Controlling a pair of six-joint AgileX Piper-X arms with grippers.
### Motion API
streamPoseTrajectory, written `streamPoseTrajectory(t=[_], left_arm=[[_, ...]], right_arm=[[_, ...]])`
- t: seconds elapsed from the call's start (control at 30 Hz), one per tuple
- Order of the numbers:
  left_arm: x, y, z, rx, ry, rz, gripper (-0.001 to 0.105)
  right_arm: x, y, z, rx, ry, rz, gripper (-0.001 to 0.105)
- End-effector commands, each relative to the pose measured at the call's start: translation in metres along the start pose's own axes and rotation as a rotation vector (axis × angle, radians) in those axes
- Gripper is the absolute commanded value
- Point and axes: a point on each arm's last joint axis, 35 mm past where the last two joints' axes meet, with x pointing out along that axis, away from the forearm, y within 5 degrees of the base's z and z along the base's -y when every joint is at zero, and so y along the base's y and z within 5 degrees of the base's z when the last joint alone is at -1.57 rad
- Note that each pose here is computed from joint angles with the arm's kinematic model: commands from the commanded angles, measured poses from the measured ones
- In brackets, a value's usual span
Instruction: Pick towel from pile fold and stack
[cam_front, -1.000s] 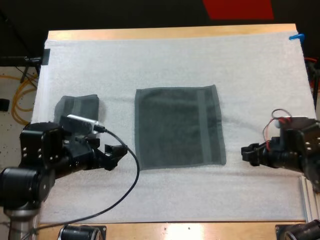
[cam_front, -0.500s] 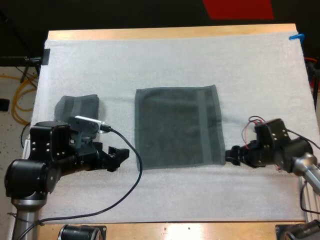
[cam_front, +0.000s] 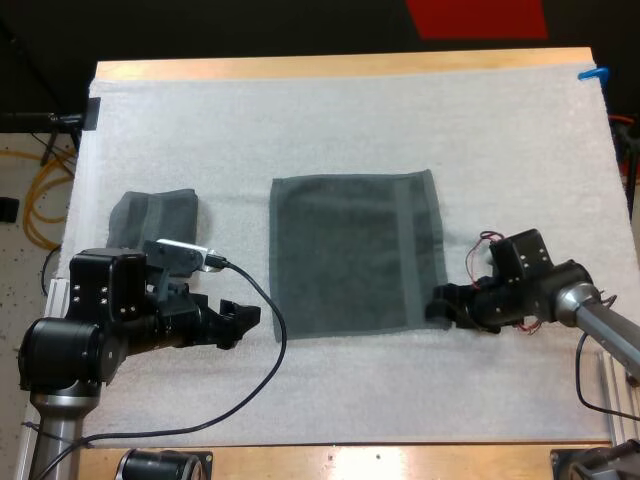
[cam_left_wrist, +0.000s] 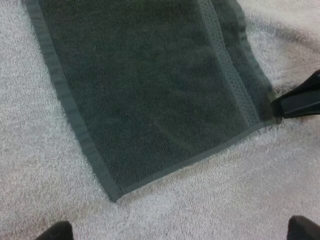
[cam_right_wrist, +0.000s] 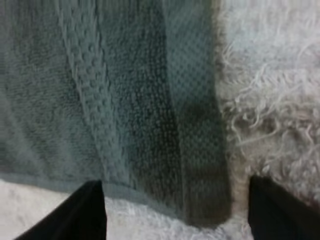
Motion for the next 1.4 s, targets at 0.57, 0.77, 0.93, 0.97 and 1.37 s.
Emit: streamPoseTrajectory(t=[0.57, 0.77, 0.93, 0.97, 1.37], left_arm=[[-0.001, -0.002, 0.007, 0.037, -0.063, -0.01, 0.079], [0.003, -0.003, 0.006, 0.033, -0.044, -0.098, 0.079], [0.024, 0.01, -0.002, -0.033, -0.008, -0.101, 0.079], [0.031, 0.015, -0.006, -0.063, 0.009, -0.103, 0.079], [0.092, 0.053, -0.041, -0.277, 0.073, -0.142, 0.079]], right_arm=[[0.015, -0.01, 0.0, 0.09, 0.022, -0.037, 0.0], [0.015, -0.01, 0.0, 0.065, 0.023, -0.038, 0.0], [0.015, -0.01, 0.0, 0.061, 0.023, -0.038, 0.0], [0.015, -0.01, 0.0, 0.061, 0.023, -0.038, 0.0], [0.015, -0.01, 0.0, 0.061, 0.023, -0.038, 0.0]])
